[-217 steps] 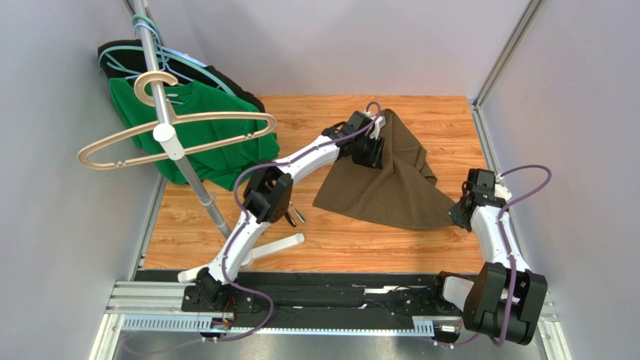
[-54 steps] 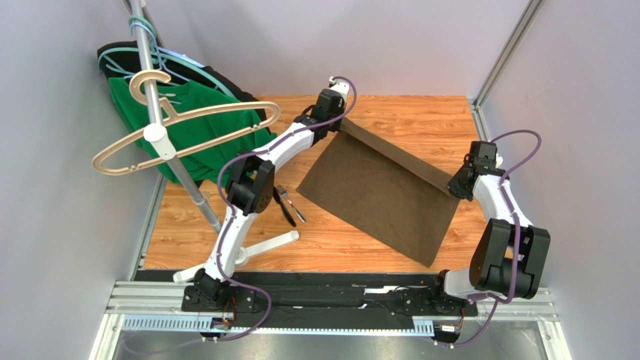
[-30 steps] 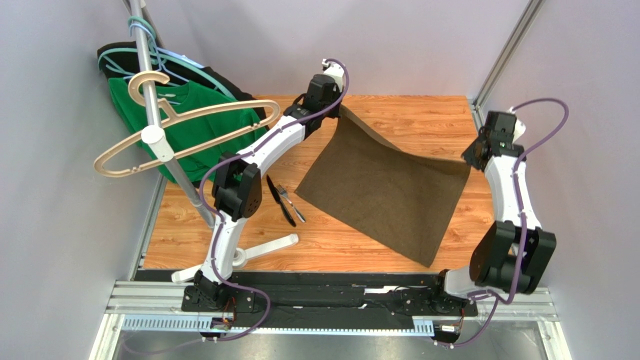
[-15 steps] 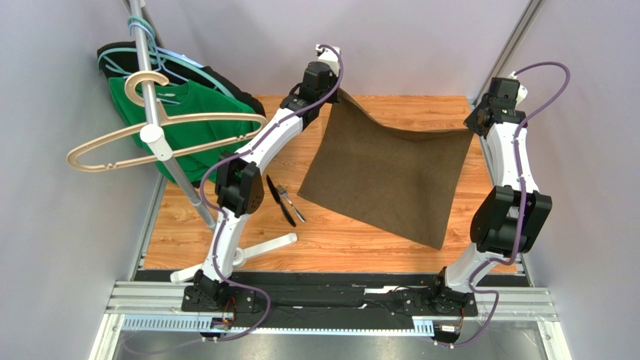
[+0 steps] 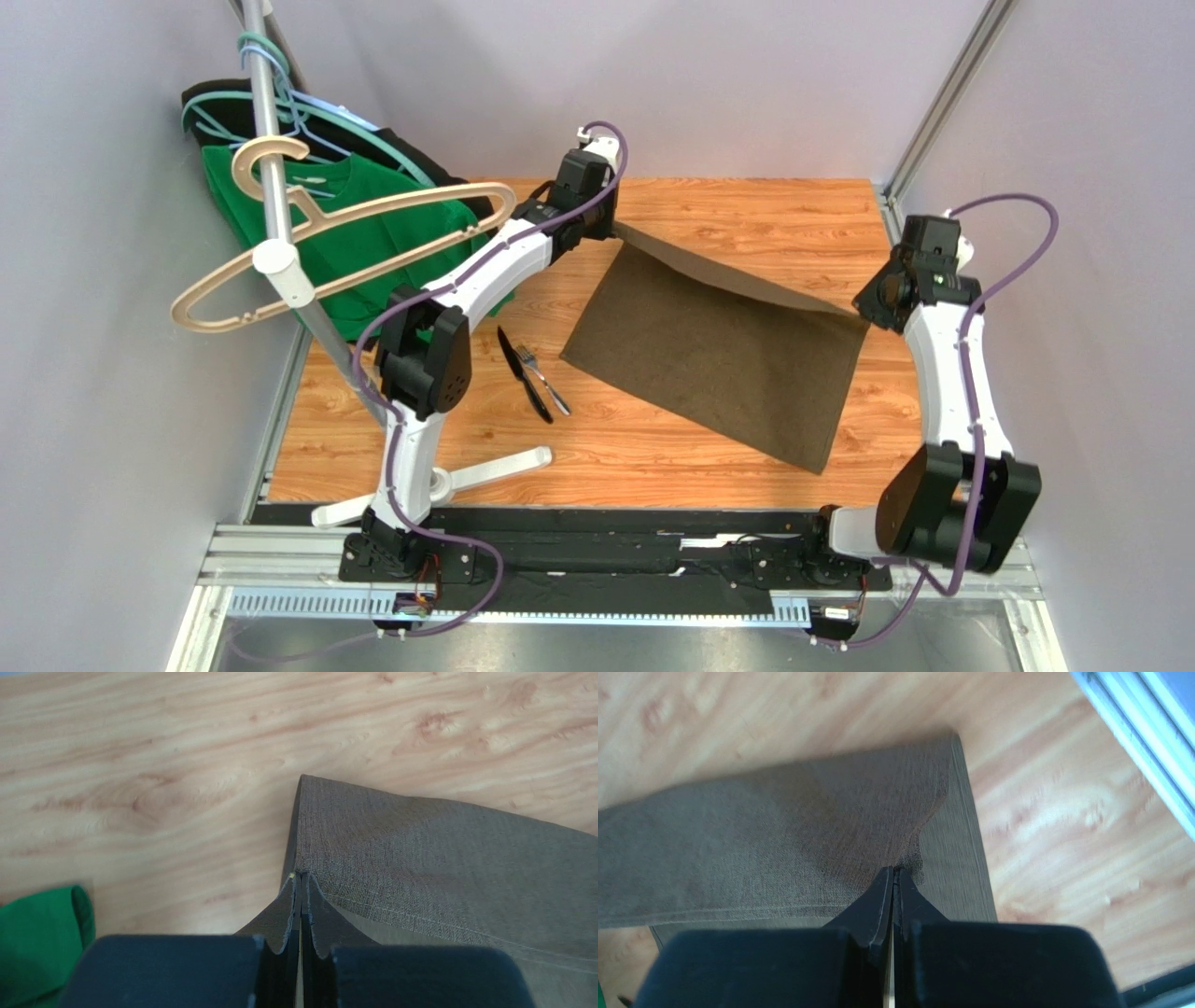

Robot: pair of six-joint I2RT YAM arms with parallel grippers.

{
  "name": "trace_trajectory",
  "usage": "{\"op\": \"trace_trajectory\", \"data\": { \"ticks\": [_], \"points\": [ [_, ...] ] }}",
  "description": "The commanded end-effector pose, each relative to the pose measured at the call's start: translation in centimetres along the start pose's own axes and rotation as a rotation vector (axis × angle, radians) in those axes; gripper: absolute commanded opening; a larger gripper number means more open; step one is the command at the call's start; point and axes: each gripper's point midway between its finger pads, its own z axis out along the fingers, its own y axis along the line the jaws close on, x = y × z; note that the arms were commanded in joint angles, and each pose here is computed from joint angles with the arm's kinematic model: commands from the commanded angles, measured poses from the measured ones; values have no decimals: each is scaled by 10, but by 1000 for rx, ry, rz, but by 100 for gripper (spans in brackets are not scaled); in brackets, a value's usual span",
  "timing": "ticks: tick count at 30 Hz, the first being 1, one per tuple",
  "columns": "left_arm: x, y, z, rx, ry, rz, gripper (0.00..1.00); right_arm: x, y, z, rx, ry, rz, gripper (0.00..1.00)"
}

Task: Fold the napkin into a case and place the utensils inside
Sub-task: Fold and flatten the napkin at the center of the board.

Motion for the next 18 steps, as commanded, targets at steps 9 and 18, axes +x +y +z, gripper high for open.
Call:
{"op": "trace_trajectory", "data": {
  "ticks": [9,18],
  "points": [
    [23,9,-79,1,143,-70,0,95,-39,-35,42,171,-26,0],
    [78,3,-78,56,315,-66,0,138,-59,-23,88,288,-55,0]
  ]
}}
